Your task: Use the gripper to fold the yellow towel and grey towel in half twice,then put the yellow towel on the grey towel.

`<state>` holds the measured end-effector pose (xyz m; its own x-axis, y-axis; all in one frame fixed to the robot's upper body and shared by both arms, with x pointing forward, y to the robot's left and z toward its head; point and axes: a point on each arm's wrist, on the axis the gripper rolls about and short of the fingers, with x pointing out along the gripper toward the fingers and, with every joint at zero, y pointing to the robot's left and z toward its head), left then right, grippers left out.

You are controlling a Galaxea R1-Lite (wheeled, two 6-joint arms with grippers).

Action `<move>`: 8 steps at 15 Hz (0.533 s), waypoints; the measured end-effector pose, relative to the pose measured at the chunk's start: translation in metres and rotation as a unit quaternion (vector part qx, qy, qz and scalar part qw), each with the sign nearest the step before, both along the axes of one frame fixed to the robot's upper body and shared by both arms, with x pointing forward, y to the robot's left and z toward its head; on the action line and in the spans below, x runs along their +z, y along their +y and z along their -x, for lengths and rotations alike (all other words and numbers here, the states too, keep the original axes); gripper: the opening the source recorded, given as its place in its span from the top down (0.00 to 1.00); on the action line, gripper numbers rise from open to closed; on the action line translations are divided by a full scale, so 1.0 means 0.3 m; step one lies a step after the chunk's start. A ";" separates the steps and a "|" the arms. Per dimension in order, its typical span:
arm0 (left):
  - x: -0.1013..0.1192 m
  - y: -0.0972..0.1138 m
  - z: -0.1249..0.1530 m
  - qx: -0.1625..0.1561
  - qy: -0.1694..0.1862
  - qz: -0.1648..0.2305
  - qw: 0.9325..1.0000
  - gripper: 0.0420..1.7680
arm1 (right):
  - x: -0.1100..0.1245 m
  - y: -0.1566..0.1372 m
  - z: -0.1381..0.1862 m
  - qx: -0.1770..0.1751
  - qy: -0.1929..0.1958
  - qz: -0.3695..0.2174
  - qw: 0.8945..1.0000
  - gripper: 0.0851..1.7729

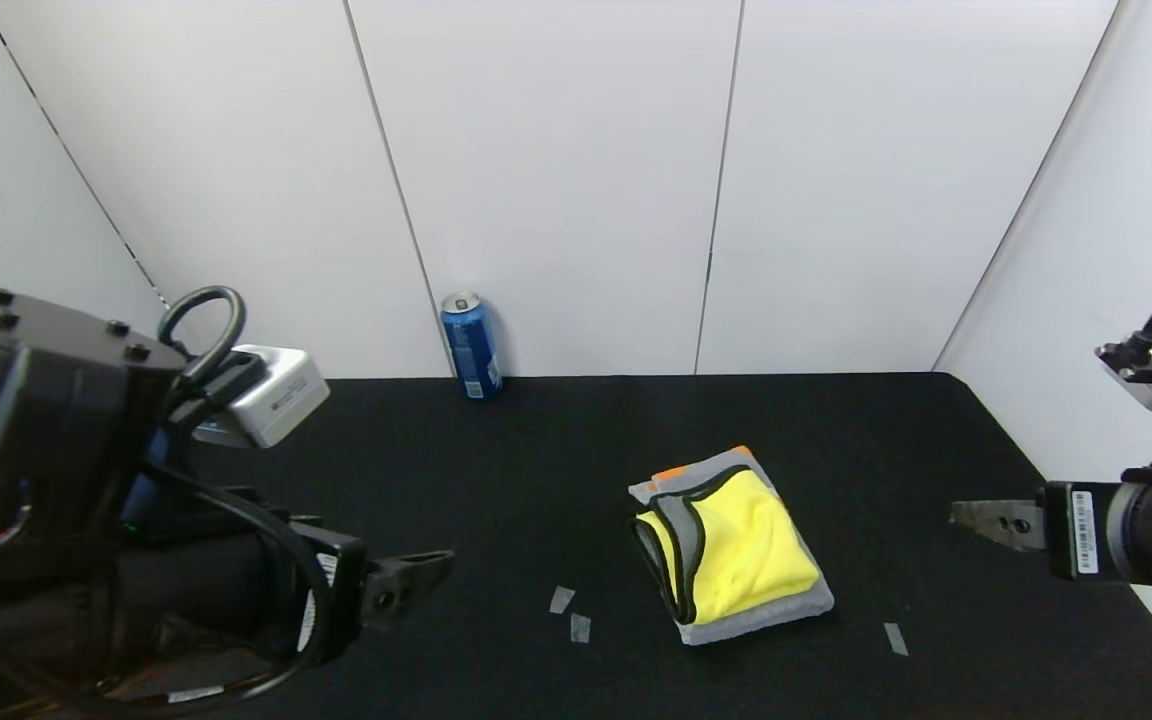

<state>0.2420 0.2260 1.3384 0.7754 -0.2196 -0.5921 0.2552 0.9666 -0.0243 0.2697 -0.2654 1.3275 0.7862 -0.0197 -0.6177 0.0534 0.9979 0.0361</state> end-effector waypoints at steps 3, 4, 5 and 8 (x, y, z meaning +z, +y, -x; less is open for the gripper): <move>0.011 0.079 0.066 0.016 -0.027 0.000 1.000 0.03 | -0.001 -0.037 0.057 -0.013 -0.018 0.036 0.999 0.04; 0.013 0.103 0.087 0.021 -0.034 0.000 0.999 0.03 | 0.003 -0.049 0.075 -0.016 -0.023 0.036 0.999 0.04; 0.012 0.127 0.112 0.025 -0.037 -0.003 0.999 0.03 | 0.004 -0.060 0.093 -0.019 -0.028 0.036 0.999 0.04; 0.014 0.192 0.184 0.043 -0.040 -0.004 0.998 0.03 | 0.004 -0.097 0.147 -0.024 -0.042 0.042 0.998 0.04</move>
